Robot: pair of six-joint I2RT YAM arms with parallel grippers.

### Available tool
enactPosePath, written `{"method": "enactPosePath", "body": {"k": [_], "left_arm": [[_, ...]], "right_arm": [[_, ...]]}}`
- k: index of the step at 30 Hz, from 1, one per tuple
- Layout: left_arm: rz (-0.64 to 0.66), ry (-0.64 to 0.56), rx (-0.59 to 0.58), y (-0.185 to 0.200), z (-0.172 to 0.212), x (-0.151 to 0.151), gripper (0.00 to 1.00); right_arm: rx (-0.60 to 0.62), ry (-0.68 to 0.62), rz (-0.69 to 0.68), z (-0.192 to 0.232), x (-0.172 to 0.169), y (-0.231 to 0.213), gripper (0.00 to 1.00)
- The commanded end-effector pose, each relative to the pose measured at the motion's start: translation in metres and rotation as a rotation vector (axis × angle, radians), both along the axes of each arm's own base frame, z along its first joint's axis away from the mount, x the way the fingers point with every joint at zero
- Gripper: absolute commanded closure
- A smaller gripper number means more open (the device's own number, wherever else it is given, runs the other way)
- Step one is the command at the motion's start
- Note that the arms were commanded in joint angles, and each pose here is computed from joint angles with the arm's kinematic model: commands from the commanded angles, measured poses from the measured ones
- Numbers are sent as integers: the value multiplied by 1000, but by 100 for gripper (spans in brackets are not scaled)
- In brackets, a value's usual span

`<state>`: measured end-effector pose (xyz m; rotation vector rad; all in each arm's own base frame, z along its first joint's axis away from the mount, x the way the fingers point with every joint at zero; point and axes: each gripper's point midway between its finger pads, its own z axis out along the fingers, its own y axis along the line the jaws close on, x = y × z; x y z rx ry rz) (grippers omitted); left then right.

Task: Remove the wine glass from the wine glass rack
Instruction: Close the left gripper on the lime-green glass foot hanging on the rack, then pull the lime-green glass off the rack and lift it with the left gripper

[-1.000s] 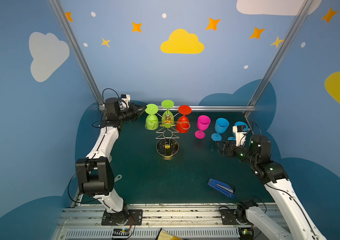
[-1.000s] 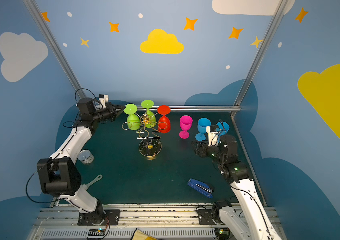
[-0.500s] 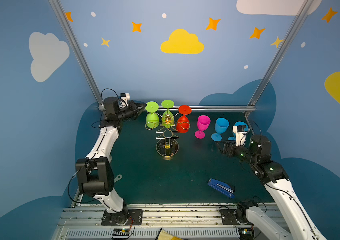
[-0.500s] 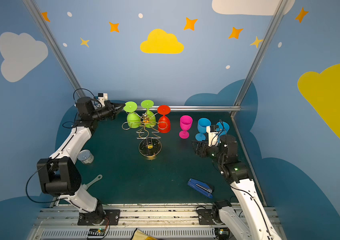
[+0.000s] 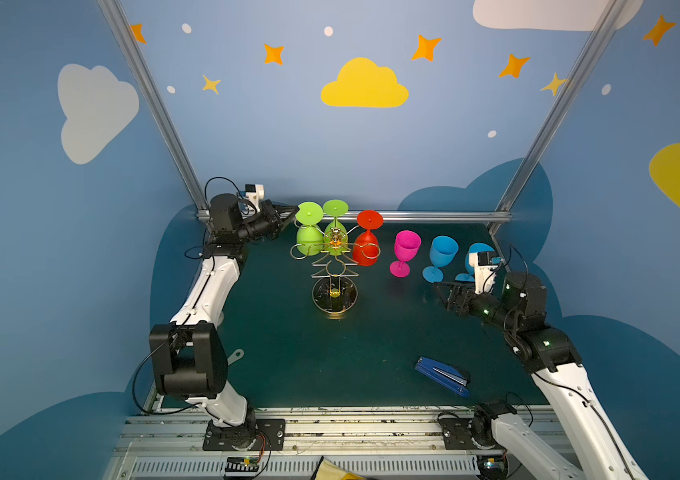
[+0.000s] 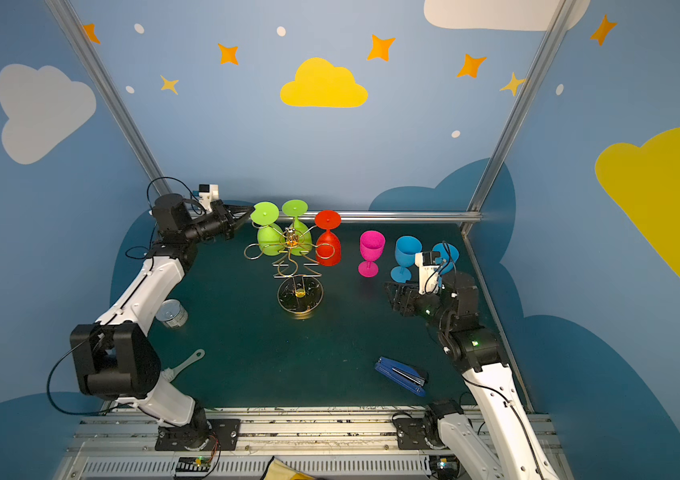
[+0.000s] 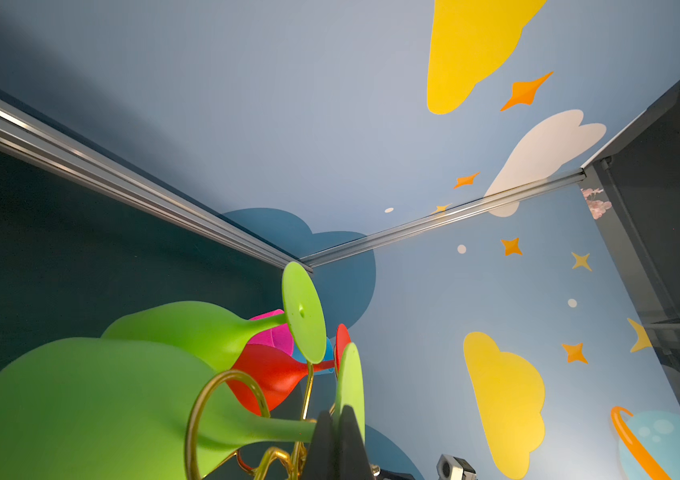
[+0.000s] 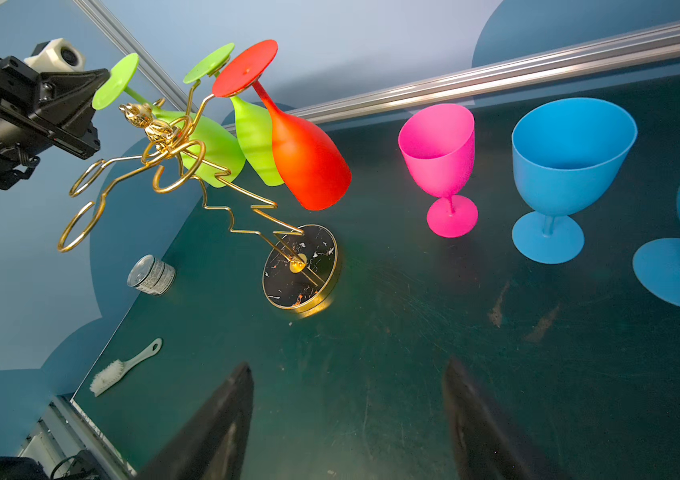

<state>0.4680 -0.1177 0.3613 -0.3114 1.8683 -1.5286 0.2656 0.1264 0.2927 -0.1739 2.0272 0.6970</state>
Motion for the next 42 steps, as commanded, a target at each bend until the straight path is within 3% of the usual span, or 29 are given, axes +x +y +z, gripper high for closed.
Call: {"method": "enactPosePath", "body": {"k": [1, 11, 24, 35, 42], "left_arm": [[-23, -16, 19, -9, 1, -8, 97], [-36, -25, 34, -22, 0, 1, 97], [37, -61, 41, -8, 6, 34, 97], [144, -81, 9, 45, 18, 36, 97], [211, -153, -33, 86, 56, 11, 97]], "right_arm": [[-7, -7, -2, 2, -4, -1, 28], [-9, -11, -4, 3, -7, -2, 29], [-16, -18, -10, 5, -11, -5, 29], [-18, -35, -2, 10, -11, -4, 28], [-14, -76, 26, 24, -10, 0, 28]]}}
